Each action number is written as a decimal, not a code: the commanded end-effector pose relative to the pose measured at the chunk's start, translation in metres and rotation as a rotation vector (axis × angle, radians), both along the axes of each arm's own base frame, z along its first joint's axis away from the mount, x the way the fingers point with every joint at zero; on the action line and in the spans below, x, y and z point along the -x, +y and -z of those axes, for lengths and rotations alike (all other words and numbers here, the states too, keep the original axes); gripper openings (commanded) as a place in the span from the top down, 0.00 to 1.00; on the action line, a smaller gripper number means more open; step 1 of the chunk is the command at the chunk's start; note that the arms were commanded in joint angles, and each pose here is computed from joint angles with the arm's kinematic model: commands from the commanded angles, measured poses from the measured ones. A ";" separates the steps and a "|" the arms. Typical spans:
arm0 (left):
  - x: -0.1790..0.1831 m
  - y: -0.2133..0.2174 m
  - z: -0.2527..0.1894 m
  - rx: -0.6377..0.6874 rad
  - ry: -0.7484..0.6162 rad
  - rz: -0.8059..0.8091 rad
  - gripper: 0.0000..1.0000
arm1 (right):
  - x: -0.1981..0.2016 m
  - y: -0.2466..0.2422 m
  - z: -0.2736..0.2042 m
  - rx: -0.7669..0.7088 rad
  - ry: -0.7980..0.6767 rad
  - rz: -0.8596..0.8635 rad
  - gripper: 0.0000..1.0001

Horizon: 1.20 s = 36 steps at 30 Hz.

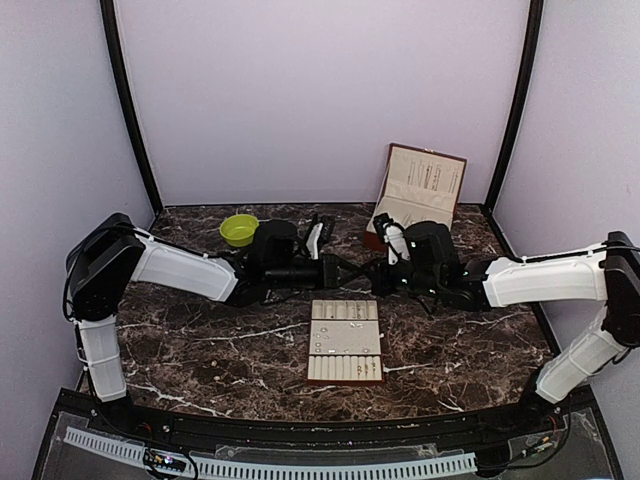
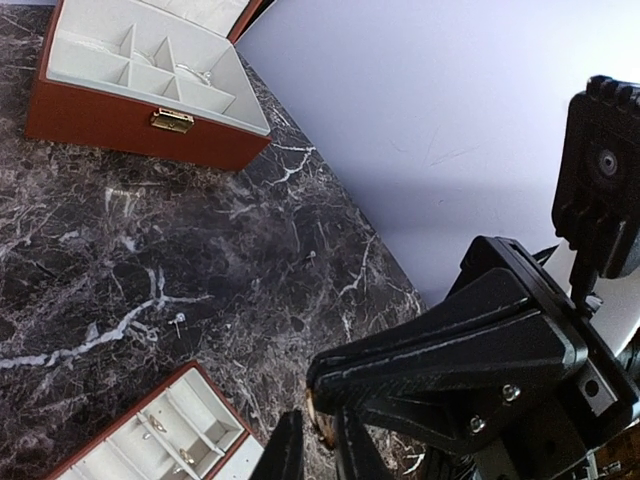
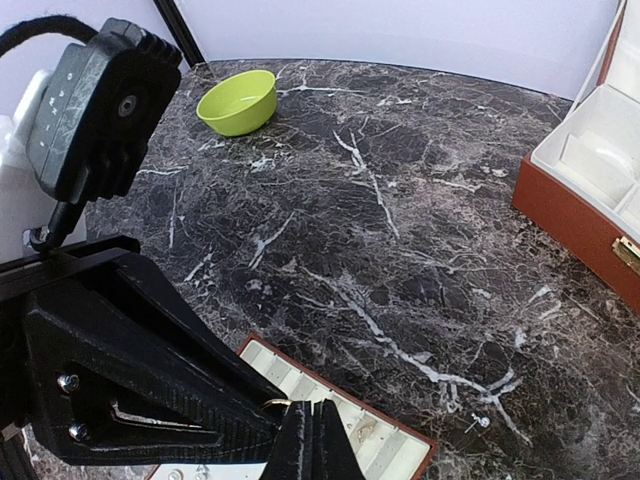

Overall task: Organize the mixed jewelry
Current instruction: Pass from the right arm to the left

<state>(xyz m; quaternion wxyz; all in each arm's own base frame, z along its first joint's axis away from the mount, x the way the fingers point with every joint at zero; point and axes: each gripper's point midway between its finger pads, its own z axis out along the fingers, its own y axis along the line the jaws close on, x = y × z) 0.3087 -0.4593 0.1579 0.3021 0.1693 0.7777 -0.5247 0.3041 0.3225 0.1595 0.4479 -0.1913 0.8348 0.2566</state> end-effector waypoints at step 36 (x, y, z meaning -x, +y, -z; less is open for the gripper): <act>0.092 0.033 -0.107 0.197 -0.431 0.471 1.00 | 0.087 0.007 -0.129 -0.438 -0.044 -0.479 0.61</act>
